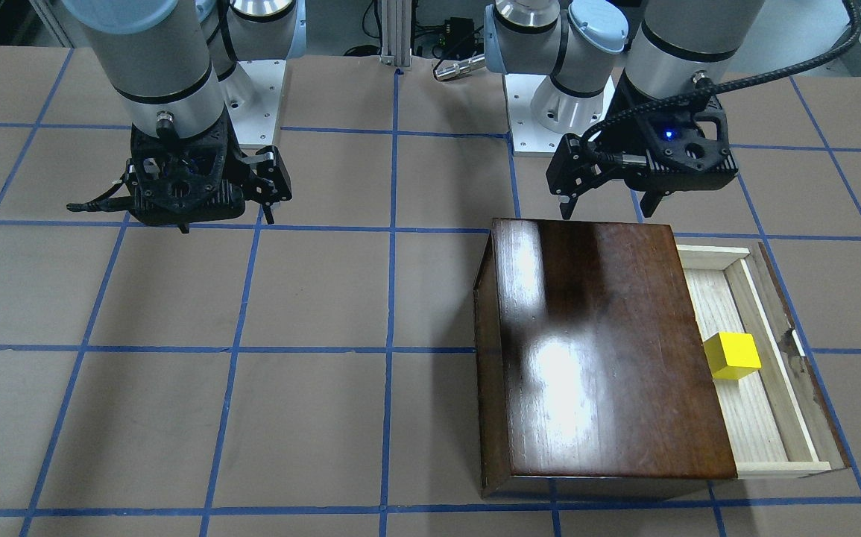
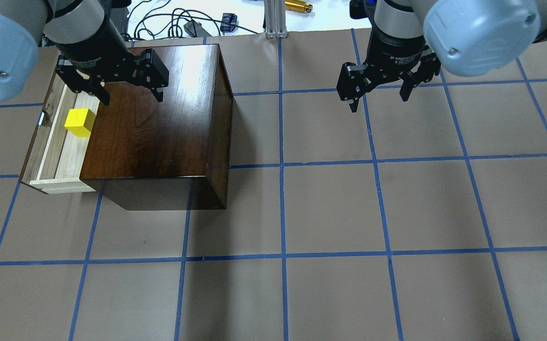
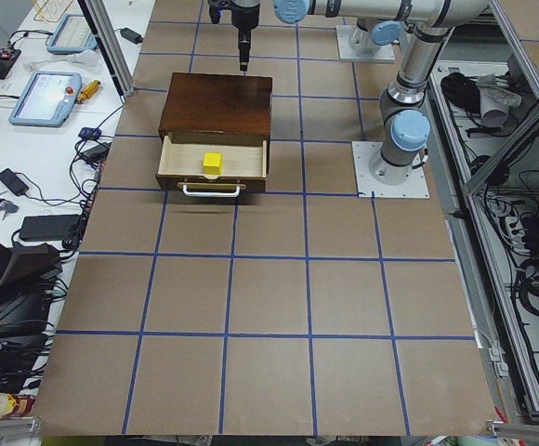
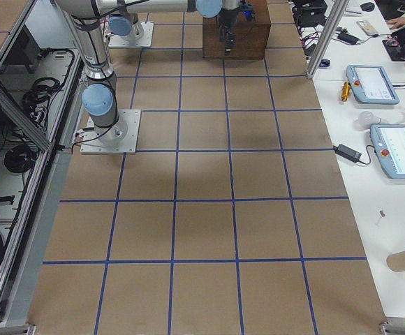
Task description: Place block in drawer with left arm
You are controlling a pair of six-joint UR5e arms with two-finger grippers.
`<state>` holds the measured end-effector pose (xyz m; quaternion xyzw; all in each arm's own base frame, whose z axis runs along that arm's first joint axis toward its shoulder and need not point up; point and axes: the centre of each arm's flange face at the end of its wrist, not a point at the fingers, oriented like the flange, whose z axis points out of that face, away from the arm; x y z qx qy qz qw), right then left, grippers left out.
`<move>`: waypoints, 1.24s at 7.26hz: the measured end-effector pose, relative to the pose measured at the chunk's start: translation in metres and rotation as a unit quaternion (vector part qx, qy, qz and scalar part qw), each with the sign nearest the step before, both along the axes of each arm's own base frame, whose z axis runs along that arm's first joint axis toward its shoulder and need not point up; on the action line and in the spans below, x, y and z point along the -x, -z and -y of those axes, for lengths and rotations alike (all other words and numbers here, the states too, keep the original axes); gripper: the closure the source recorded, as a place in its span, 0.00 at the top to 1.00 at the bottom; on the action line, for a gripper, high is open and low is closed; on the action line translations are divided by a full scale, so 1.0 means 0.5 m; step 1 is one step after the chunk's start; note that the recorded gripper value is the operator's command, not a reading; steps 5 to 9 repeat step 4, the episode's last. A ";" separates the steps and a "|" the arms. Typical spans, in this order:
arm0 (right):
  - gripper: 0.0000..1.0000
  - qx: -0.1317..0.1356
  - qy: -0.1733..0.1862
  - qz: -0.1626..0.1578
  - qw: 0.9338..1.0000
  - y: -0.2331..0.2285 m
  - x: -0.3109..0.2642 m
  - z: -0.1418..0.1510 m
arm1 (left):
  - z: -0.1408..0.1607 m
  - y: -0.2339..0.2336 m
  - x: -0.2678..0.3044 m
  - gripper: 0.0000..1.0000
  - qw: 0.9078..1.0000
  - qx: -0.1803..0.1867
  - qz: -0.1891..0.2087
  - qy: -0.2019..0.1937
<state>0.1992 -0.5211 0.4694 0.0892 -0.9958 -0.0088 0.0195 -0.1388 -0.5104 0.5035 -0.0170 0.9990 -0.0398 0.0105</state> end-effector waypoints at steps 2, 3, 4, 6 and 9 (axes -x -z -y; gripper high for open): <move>1.00 0.000 0.000 0.000 1.000 0.000 0.000 0.000 | -0.002 -0.002 0.000 1.00 1.000 0.001 -0.001 0.002; 1.00 0.000 0.000 0.000 1.000 0.000 0.000 0.000 | -0.002 -0.003 0.000 1.00 1.000 0.001 -0.001 0.003; 1.00 0.000 0.000 0.000 1.000 0.000 0.000 0.000 | -0.002 -0.003 0.000 1.00 1.000 0.001 -0.001 0.003; 1.00 0.000 0.000 0.000 1.000 0.000 0.000 0.000 | -0.002 -0.003 0.000 1.00 1.000 0.001 -0.001 0.003; 1.00 0.000 0.000 0.000 1.000 0.000 0.000 0.000 | -0.002 -0.003 0.000 1.00 1.000 0.001 -0.001 0.003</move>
